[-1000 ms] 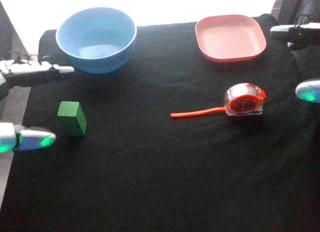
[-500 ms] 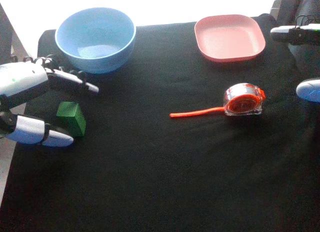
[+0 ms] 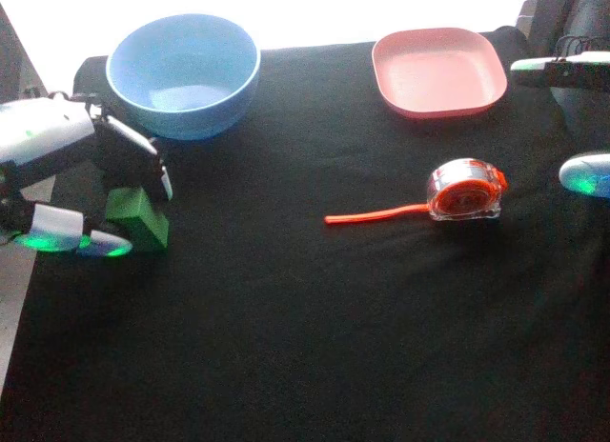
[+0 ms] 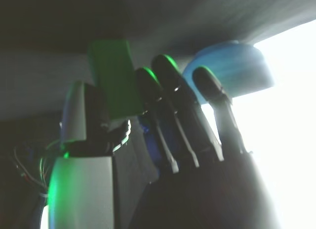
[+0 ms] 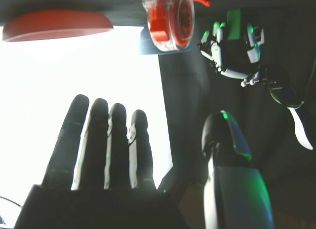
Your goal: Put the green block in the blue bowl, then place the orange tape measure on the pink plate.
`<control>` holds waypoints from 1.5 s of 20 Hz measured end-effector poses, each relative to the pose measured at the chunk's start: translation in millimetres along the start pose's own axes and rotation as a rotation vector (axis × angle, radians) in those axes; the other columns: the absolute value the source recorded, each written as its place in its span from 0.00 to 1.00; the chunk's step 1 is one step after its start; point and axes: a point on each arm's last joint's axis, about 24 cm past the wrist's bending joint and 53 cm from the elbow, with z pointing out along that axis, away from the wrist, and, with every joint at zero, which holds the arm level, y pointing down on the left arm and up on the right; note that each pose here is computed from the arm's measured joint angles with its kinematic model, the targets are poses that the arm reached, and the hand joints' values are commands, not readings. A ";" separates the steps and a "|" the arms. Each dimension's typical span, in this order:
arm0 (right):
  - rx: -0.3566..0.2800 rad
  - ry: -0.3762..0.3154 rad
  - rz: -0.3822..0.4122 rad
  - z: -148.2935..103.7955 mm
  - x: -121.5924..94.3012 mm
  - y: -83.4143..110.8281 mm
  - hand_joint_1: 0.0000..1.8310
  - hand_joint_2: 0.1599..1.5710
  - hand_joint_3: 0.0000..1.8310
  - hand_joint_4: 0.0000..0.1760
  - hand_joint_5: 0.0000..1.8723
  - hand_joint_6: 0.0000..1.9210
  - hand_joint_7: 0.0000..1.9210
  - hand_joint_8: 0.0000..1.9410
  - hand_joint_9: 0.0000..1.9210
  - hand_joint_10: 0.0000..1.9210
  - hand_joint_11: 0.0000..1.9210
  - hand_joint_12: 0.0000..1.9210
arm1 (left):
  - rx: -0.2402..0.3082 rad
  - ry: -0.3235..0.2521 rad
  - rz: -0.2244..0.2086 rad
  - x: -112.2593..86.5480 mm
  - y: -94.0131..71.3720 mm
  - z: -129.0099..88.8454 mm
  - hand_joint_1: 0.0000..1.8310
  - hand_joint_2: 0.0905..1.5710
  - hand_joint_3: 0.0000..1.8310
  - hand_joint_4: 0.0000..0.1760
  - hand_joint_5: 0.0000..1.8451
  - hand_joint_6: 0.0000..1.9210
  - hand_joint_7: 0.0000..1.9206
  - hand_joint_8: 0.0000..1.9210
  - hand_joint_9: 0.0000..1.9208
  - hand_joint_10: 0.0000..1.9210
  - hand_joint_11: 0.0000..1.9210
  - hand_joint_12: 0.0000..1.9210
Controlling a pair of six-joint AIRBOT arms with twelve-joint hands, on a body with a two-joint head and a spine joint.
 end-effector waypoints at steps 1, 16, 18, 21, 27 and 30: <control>0.000 0.000 -0.001 0.0 -0.1 0.0 0.35 0.67 0.00 0.18 0.20 0.00 0.19 0.00 0.18 0.00 0.08 0.26 | 0.009 -0.007 0.001 -1.8 -2.6 0.9 0.69 0.65 0.00 0.00 0.70 0.15 0.55 0.56 0.48 0.53 0.22 0.87; 0.000 0.008 0.001 2.3 3.7 -3.9 0.38 0.69 0.00 0.11 0.21 0.00 0.20 0.00 0.19 0.00 0.12 0.18 | -0.015 -0.324 -0.009 -127.6 -3.1 63.9 0.70 0.63 0.00 0.00 0.65 0.23 0.63 0.41 0.62 0.37 0.47 0.68; 0.003 0.002 0.002 2.3 2.1 -4.6 0.38 0.69 0.00 0.06 0.21 0.00 0.20 0.00 0.19 0.00 0.13 0.18 | -0.067 -0.267 -0.023 -111.3 9.8 80.5 0.69 0.63 0.00 0.00 0.63 0.31 0.65 0.33 0.63 0.25 0.46 0.62; -0.001 0.001 0.006 3.6 3.0 -5.5 0.37 0.68 0.00 0.11 0.21 0.00 0.20 0.00 0.20 0.00 0.13 0.18 | -0.132 -0.182 -0.022 -89.5 21.9 103.9 0.70 0.66 0.00 0.00 0.57 0.33 0.59 0.48 0.52 0.38 0.39 0.75; 0.003 0.001 0.006 4.2 3.0 -7.5 0.40 0.67 0.00 0.15 0.19 0.00 0.19 0.00 0.19 0.00 0.13 0.17 | -0.187 -0.108 -0.007 -69.7 32.5 116.6 0.54 0.59 0.00 0.41 0.36 0.00 0.39 0.03 0.24 0.36 0.09 0.81; 0.004 0.005 0.004 4.2 3.9 -7.8 0.43 0.64 0.00 0.27 0.19 0.00 0.19 0.00 0.20 0.00 0.13 0.21 | -0.127 -0.143 0.000 -77.9 13.9 111.2 0.60 0.58 0.00 0.31 0.32 0.00 0.36 0.00 0.26 0.26 0.10 0.75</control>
